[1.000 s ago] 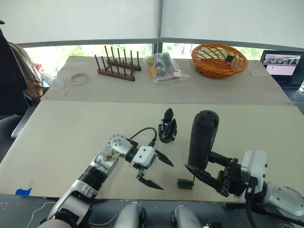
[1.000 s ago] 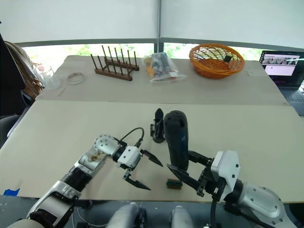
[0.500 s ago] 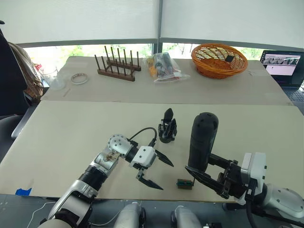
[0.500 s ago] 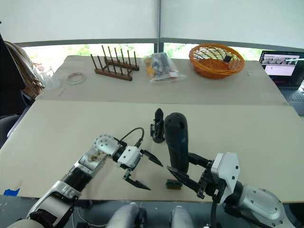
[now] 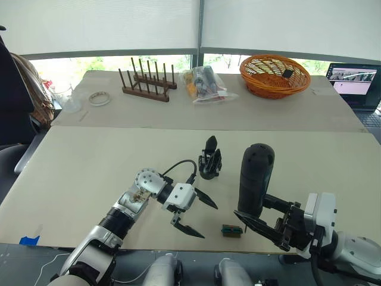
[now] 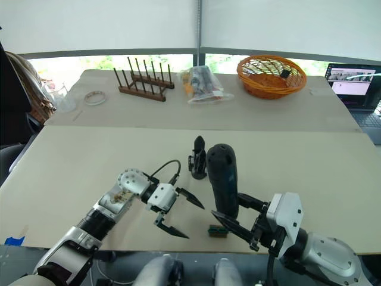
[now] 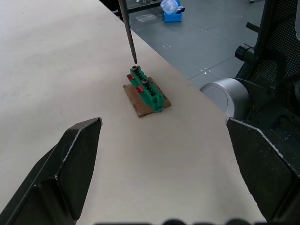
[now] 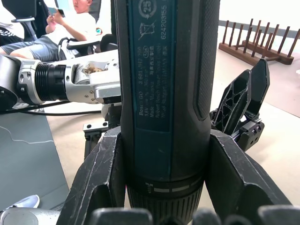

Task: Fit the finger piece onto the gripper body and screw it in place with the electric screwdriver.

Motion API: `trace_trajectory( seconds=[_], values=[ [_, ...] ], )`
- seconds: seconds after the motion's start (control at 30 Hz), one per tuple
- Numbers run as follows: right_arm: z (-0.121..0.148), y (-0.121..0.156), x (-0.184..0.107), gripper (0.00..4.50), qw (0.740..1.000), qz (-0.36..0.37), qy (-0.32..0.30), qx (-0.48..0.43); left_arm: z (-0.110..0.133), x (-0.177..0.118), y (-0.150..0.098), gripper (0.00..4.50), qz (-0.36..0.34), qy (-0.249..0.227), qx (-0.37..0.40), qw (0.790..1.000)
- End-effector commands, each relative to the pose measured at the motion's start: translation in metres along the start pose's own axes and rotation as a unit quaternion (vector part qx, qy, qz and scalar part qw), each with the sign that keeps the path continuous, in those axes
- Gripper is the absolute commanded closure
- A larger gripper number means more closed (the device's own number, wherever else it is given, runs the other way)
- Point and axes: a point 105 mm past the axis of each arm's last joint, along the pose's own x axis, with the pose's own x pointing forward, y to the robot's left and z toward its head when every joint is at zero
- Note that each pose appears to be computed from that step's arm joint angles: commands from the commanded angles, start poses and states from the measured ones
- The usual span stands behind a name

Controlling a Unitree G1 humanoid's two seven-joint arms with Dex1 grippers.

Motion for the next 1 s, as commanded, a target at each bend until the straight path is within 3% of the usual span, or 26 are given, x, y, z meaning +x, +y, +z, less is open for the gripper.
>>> trace_trajectory(
  seconds=[0.03, 0.3, 1.0],
  values=[
    [0.015, 0.003, -0.001, 2.57, 0.999, 0.01, -0.03, -0.031, 0.008, 0.0, 0.005, 0.0, 0.001, -0.002, 0.025, 1.0],
    [0.027, 0.005, 0.004, 2.57, 0.998, 0.009, -0.056, -0.026, 0.007, 0.001, 0.003, 0.0, -0.004, -0.001, 0.023, 1.0],
    [0.023, 0.005, 0.01, 2.57, 0.998, 0.008, -0.052, -0.026, 0.007, 0.005, 0.004, 0.0, -0.003, -0.003, 0.025, 1.0]
  ],
)
